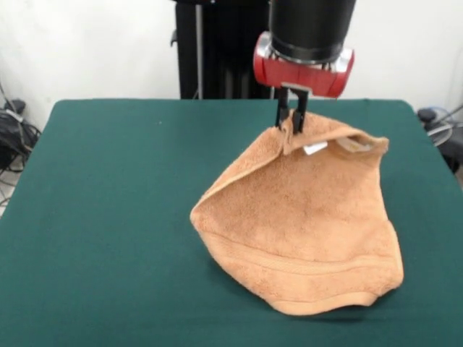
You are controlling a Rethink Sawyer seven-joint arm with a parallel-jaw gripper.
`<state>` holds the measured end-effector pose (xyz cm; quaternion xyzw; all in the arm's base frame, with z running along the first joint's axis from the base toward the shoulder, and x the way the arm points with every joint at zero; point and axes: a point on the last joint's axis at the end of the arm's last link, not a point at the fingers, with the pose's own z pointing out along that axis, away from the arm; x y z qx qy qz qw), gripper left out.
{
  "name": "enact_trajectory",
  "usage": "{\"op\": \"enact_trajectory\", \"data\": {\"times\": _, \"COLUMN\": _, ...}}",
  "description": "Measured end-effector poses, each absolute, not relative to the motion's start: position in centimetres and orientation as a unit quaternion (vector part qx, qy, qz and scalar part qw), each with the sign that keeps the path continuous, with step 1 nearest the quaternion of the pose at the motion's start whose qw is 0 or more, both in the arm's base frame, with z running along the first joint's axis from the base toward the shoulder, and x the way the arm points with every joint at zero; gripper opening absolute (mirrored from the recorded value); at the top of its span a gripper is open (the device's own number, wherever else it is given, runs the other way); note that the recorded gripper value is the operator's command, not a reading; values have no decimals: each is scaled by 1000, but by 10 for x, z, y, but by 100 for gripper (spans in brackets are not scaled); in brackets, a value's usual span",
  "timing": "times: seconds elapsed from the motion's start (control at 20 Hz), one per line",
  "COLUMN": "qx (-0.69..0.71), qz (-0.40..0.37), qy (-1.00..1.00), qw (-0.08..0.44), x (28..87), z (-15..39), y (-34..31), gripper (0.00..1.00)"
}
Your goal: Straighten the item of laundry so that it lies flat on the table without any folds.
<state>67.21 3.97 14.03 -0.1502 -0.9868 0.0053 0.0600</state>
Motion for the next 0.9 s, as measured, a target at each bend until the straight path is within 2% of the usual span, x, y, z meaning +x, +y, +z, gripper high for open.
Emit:
{"op": "enact_trajectory", "data": {"times": 0.5, "qx": -166, "qz": -1, "qy": -984, "qw": 68, "x": 644, "z": 161, "y": 31, "gripper": 0}}
{"op": "enact_trajectory", "data": {"times": 0.85, "qx": -191, "qz": 0, "qy": -980, "qw": 61, "x": 617, "z": 144, "y": 9, "gripper": 0}}
{"op": "enact_trajectory", "data": {"times": 0.9, "qx": -196, "qz": 3, "qy": -979, "qw": 54, "x": 613, "z": 137, "y": 4, "gripper": 100}}
